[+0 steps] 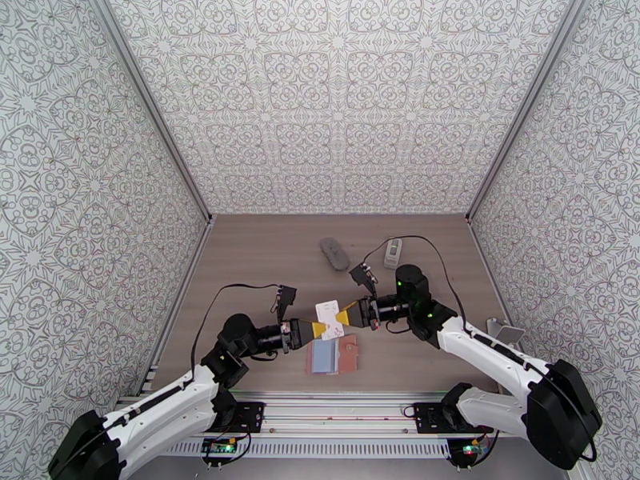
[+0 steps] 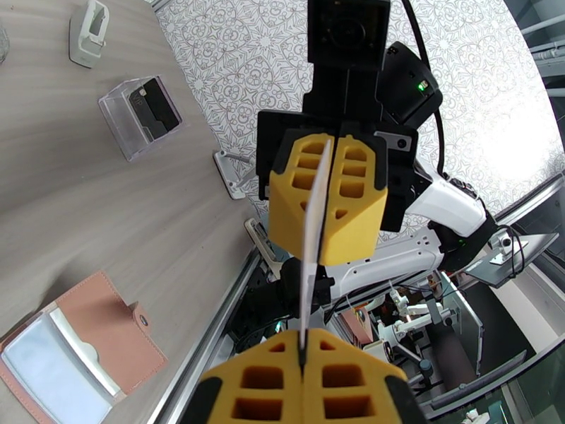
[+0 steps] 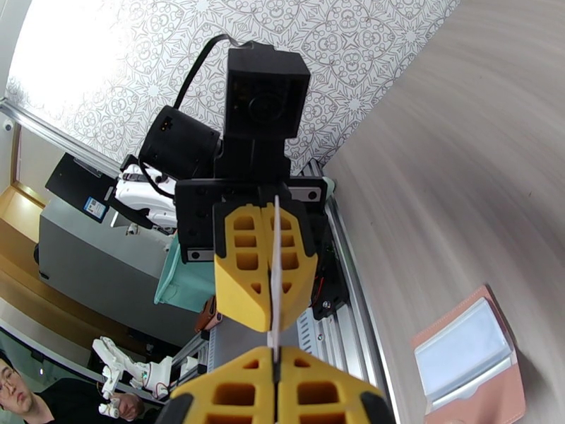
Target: Put the credit cards into the card holder
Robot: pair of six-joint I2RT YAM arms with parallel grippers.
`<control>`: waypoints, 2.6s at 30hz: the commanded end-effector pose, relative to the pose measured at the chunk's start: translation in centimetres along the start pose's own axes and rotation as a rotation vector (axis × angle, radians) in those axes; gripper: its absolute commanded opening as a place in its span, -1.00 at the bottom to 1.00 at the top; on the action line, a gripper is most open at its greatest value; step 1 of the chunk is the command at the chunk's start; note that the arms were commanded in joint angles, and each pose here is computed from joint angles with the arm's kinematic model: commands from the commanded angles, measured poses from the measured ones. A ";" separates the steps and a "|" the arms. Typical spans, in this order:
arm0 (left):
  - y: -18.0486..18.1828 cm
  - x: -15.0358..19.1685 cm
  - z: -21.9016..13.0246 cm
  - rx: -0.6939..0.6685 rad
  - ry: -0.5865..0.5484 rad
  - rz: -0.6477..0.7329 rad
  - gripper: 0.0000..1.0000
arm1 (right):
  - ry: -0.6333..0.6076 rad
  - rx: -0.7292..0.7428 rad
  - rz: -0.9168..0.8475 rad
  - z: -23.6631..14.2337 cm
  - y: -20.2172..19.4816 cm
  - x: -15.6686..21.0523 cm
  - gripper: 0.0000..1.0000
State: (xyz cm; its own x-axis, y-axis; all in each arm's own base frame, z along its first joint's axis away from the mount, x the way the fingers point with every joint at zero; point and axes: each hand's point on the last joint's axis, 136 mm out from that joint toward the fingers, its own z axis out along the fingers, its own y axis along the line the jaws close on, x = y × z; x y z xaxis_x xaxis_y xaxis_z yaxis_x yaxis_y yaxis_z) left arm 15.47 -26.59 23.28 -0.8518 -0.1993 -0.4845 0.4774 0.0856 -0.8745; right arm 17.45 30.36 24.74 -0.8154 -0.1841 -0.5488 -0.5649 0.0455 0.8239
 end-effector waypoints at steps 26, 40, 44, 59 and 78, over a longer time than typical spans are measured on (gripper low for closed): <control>14.8 4.3 -5.0 -0.620 0.024 -0.198 -0.14 | 0.018 0.583 0.454 1.8 -12.6 8.0 -1.00; 16.3 5.2 -4.2 -0.665 0.064 -0.200 -0.21 | 0.041 0.746 0.496 2.3 -16.1 10.6 -1.00; 16.3 5.5 -3.7 -0.667 0.083 -0.190 -0.24 | 0.030 0.764 0.480 1.8 -15.8 10.4 -1.00; 17.4 7.0 -2.8 -0.702 0.131 -0.201 -0.53 | 0.024 0.716 0.483 1.7 -14.3 10.1 -1.00; 18.5 8.2 -3.4 -0.762 0.162 -0.221 -0.64 | -0.050 0.699 0.555 1.7 -14.7 10.2 -1.00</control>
State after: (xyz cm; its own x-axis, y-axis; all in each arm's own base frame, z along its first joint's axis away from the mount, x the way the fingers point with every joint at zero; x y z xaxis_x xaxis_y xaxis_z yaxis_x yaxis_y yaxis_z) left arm 16.29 -23.04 2.81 -0.9598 -0.1444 -0.2406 0.0699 0.7074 -0.7033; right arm 17.30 29.44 7.11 -0.9905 0.0599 -0.1241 -0.0446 0.7129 0.6998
